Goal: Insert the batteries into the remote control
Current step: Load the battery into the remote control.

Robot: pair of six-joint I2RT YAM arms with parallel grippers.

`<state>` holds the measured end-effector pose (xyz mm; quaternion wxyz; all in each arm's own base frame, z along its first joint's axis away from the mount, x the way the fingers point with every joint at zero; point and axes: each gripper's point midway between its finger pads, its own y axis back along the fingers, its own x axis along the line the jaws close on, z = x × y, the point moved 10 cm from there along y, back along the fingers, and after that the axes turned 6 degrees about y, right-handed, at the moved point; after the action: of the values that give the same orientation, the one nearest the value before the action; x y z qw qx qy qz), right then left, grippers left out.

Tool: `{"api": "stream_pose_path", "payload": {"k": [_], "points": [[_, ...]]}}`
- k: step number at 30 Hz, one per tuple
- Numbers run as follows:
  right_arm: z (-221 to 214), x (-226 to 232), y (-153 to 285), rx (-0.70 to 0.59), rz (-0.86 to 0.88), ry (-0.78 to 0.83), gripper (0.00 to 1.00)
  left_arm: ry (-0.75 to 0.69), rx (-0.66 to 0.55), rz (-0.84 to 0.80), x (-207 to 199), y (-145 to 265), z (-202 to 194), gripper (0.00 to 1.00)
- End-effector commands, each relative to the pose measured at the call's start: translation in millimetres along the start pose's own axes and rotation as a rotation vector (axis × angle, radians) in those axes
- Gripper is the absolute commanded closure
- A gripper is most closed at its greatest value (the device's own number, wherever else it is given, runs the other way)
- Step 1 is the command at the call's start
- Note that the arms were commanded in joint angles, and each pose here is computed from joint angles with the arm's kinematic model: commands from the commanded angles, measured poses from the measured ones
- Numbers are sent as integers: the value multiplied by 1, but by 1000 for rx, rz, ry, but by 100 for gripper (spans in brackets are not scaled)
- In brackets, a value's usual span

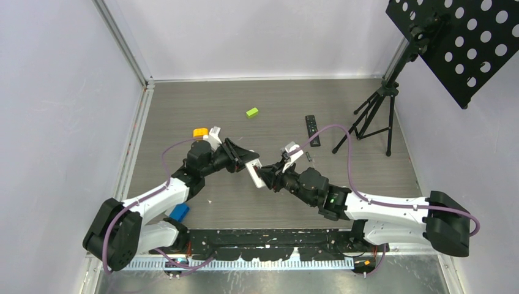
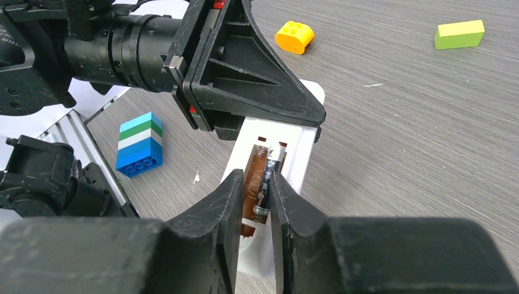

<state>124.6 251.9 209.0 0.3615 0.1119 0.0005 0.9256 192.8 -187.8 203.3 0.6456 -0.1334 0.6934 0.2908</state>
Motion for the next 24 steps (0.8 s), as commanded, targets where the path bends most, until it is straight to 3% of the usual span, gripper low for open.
{"api": "stream_pose_path", "payload": {"k": [1,8,12,14,18,24], "points": [[16,5,6,-44,28,-29,70,-44,7,-70,-13,1,2,100],[37,8,12,-64,-3,-116,56,-97,-22,-41,-10,1,5,100],[49,-7,19,-66,-126,-250,36,-150,-66,-45,-12,2,10,100],[57,-21,22,-71,-173,-388,26,-178,-95,-55,-15,1,13,100],[55,-43,21,-10,-263,-715,17,-265,-147,-51,-26,-2,22,100],[36,-36,4,61,-165,-1047,16,-285,-232,-55,-38,-12,35,100]]}}
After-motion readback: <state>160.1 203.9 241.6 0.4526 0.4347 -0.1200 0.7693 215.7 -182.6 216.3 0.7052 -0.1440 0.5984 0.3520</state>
